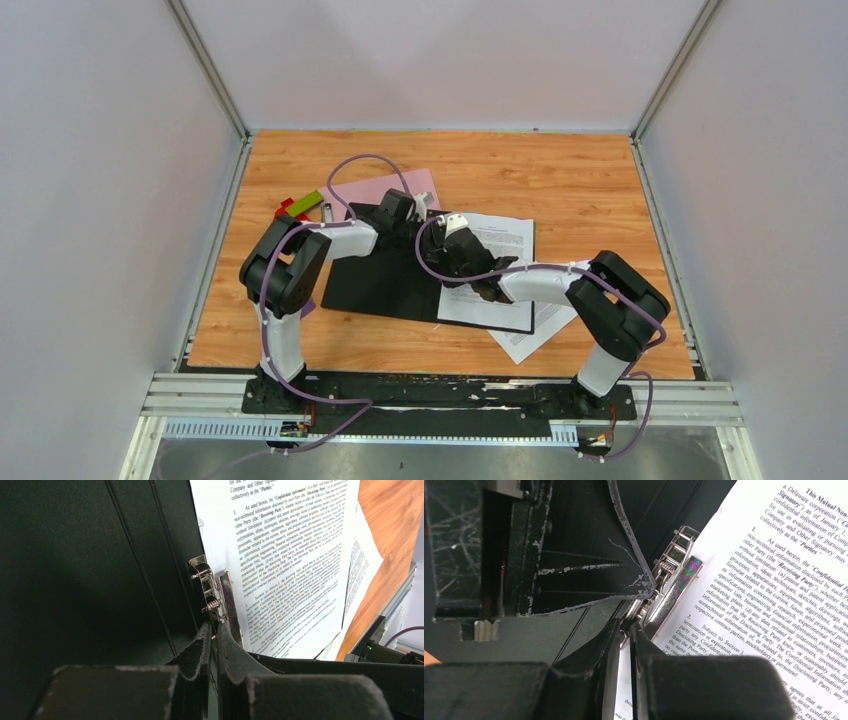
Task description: Put the files into the folder
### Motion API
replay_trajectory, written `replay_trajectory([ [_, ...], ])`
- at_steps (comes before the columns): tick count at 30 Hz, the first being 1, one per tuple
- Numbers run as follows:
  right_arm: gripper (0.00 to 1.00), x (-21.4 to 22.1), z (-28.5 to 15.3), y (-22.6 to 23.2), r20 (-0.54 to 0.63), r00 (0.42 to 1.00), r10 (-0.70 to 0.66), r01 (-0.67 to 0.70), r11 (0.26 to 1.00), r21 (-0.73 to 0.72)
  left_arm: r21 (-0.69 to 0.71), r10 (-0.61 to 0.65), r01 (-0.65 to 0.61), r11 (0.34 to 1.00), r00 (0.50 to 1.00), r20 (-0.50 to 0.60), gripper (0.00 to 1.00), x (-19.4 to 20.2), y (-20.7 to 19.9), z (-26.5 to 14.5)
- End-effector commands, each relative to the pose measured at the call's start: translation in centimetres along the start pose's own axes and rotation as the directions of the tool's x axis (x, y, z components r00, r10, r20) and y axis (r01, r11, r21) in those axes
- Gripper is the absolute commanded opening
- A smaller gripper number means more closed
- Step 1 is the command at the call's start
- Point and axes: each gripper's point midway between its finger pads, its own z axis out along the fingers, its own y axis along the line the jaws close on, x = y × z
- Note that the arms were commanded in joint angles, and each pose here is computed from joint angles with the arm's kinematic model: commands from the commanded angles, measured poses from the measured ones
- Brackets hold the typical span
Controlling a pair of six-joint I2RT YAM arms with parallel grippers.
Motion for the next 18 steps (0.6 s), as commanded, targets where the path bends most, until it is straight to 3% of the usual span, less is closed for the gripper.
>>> replay_trajectory([
  [1,0.13,7.6,-2.2,-4.8,-0.298,0.954,-0.040,0.081,0.989,0.127,-0.313,-0.074,0.010,0.950,0.978,-0.194,0.09,7.6,8.5,0.2],
  [10,0.00,6.8,-1.7,-3.6,-0.280,0.960,-0.003,0.018,0.999,0.050,-0.317,-0.080,0.015,0.948,0.978,-0.193,0.02,7.7,8.6,0.1],
  [18,0.00,6.8,-0.8,-3.2,-0.260,0.962,0.077,-0.087,0.996,-0.027,-0.293,-0.107,0.048,0.955,0.976,-0.188,0.00,8.1,8.3,0.5],
])
